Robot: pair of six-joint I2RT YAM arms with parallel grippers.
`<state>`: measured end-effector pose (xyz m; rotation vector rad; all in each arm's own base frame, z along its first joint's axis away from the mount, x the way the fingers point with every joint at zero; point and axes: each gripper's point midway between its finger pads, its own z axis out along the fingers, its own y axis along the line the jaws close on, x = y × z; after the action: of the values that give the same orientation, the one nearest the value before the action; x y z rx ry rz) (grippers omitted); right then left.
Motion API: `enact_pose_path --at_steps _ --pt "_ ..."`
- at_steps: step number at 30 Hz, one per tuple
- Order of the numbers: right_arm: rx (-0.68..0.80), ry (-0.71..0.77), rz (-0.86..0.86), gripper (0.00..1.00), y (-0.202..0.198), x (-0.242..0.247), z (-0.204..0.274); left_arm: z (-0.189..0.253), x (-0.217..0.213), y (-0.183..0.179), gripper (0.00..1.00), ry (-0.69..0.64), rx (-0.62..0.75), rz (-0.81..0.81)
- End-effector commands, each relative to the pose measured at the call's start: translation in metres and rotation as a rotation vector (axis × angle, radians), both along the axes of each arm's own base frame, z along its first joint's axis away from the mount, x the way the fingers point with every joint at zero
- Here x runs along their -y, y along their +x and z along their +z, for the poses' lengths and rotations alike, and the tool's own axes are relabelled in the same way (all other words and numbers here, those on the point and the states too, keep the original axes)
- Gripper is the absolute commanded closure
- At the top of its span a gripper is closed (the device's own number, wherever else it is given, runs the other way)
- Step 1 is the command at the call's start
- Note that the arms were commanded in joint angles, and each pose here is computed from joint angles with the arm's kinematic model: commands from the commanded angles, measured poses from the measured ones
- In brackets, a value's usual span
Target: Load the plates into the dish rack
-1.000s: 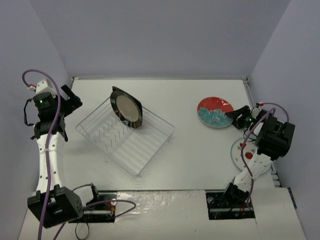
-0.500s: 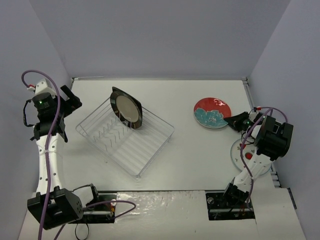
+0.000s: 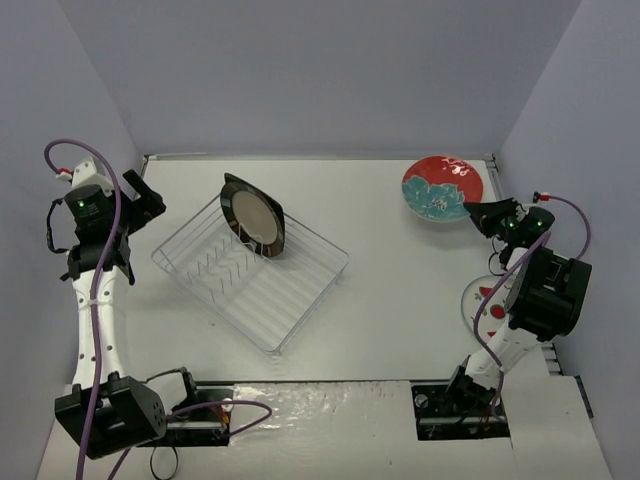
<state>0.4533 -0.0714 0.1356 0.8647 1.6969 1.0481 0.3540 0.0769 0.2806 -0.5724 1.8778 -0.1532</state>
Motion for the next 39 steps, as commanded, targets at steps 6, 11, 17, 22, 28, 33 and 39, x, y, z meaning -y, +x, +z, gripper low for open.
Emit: enact_pose_path --at_steps 6,11,17,22,28,33,39 --pt "0.569 -0.472 0.072 1.0 0.021 -0.096 0.258 0.03 -0.002 0.007 0.03 0.022 0.105 -0.006" --pt "0.751 -0.532 0.109 1.0 0.008 -0.15 0.344 0.032 0.0 0.006 0.03 0.016 0.116 -0.012" --pt "0.844 -0.453 0.249 1.0 -0.009 -0.227 0.39 0.033 0.001 0.006 0.03 0.002 0.119 -0.008" --pt "0.852 -0.391 0.411 1.0 -0.019 -0.308 0.391 0.032 0.003 0.005 0.03 -0.018 0.117 -0.008" --pt "0.815 -0.401 0.597 1.0 -0.037 -0.397 0.371 0.028 0.005 0.0 0.03 -0.033 0.106 -0.002" --pt "0.776 -0.439 0.741 1.0 -0.059 -0.457 0.34 0.027 0.004 -0.007 0.03 -0.025 0.099 0.011" --pt "0.782 -0.517 0.788 1.0 -0.073 -0.495 0.317 0.032 0.004 -0.015 0.03 -0.011 0.111 0.029"
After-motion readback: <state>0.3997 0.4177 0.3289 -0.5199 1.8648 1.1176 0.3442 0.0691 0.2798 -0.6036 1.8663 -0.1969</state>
